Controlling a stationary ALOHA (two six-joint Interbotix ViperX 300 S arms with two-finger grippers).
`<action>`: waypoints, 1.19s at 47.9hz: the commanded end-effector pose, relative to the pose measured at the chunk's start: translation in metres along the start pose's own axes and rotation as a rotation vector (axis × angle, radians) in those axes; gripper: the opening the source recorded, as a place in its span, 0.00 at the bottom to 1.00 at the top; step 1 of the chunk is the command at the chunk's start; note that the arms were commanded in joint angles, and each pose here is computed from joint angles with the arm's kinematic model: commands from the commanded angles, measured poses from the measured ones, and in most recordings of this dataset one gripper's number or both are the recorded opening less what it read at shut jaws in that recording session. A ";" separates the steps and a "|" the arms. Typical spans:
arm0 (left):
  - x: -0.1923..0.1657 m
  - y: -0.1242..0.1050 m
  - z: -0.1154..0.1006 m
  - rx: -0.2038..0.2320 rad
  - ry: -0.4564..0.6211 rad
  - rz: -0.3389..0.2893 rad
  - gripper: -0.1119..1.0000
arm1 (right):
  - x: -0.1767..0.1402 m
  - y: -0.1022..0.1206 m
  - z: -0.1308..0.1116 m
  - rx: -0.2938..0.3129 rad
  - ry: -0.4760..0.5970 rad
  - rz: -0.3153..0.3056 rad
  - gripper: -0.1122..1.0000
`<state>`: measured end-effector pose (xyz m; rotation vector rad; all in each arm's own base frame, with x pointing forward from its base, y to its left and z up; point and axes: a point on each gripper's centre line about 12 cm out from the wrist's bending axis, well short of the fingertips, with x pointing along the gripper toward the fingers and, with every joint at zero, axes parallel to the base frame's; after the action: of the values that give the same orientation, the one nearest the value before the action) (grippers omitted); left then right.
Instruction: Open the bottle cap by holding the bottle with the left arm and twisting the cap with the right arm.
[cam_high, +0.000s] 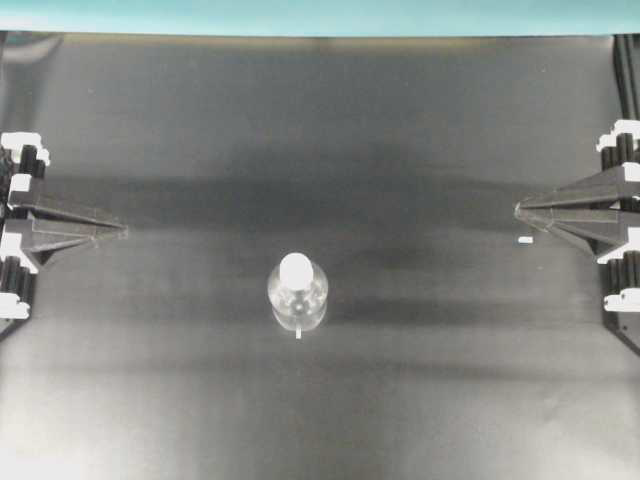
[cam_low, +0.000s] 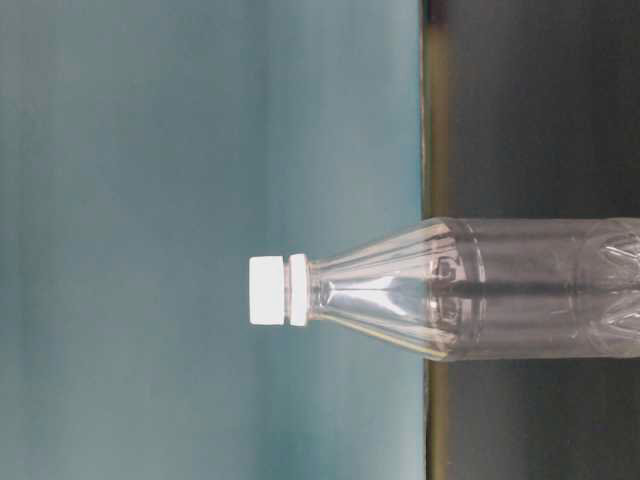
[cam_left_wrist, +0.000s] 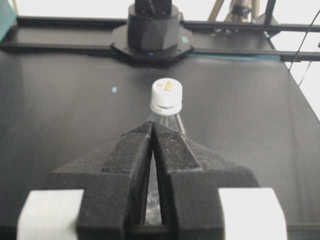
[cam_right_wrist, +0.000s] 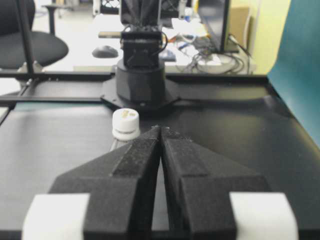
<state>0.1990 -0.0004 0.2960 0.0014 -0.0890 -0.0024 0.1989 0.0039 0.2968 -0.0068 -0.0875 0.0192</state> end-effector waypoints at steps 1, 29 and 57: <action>0.010 0.000 0.012 0.040 -0.018 -0.006 0.23 | 0.002 -0.006 0.004 0.009 -0.008 -0.030 0.13; 0.093 -0.002 0.029 0.059 -0.061 -0.017 0.62 | 0.033 -0.006 0.001 0.053 0.256 -0.032 0.10; 0.170 -0.002 -0.046 0.006 0.000 -0.027 0.96 | 0.033 -0.006 0.002 0.132 0.270 -0.041 0.10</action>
<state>0.3661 -0.0014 0.2621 0.0160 -0.0550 -0.0212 0.2287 0.0025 0.2920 0.1074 0.2090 -0.0001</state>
